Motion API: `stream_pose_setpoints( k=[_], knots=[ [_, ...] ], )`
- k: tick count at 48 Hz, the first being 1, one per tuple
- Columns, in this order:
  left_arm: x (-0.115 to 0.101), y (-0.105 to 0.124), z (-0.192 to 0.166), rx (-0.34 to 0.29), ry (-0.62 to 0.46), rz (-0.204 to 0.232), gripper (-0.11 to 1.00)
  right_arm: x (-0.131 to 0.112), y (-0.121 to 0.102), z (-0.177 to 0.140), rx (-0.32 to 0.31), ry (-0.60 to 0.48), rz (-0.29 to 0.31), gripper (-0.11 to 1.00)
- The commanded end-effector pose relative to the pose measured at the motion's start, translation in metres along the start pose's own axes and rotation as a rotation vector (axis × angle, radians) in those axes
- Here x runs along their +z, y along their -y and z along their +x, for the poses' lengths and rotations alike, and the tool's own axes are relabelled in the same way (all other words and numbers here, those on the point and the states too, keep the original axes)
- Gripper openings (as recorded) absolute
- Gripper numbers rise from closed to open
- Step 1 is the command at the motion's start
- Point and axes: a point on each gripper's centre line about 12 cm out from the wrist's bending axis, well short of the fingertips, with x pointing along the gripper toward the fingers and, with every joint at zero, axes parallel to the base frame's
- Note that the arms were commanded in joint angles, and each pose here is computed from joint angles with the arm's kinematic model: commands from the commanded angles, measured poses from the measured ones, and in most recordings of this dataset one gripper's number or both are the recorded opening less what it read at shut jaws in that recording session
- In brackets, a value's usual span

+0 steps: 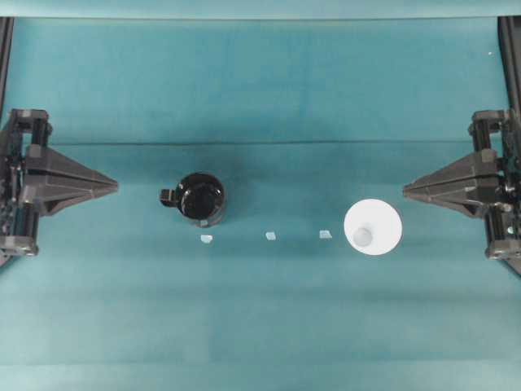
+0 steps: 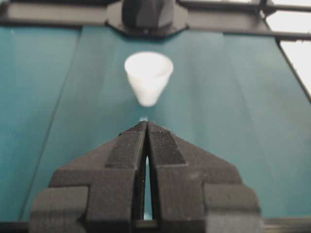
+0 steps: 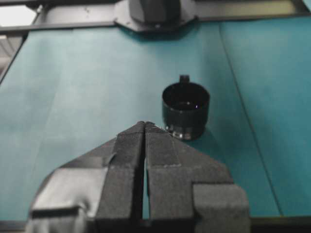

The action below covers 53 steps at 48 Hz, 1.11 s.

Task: Put the paper cup into the moved cup holder.
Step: 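Move the left gripper toward the black cup holder and open it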

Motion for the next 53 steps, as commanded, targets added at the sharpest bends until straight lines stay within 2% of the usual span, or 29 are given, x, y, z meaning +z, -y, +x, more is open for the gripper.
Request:
stream_pose_setpoints(
  k=[1,13,27,40,53],
  knots=[
    [-0.003,0.0,0.006,0.001,-0.054,-0.001,0.01,0.009,-0.001,0.001,0.004,0.018,0.013,0.02],
    [-0.041,-0.008,0.018,0.038,-0.29,-0.008,0.01,0.003,-0.001,0.003,0.002,-0.022,0.016,0.02],
    [-0.079,-0.024,0.033,0.102,-0.487,-0.037,0.01,-0.003,-0.001,0.004,-0.001,-0.066,0.018,0.02],
    [-0.103,-0.031,0.045,0.122,-0.594,-0.045,0.01,-0.005,0.0,0.004,-0.002,-0.081,0.019,0.02],
    [-0.109,-0.031,0.048,0.123,-0.631,-0.046,0.02,-0.006,0.0,0.004,-0.002,-0.094,0.022,0.02]
  ],
)
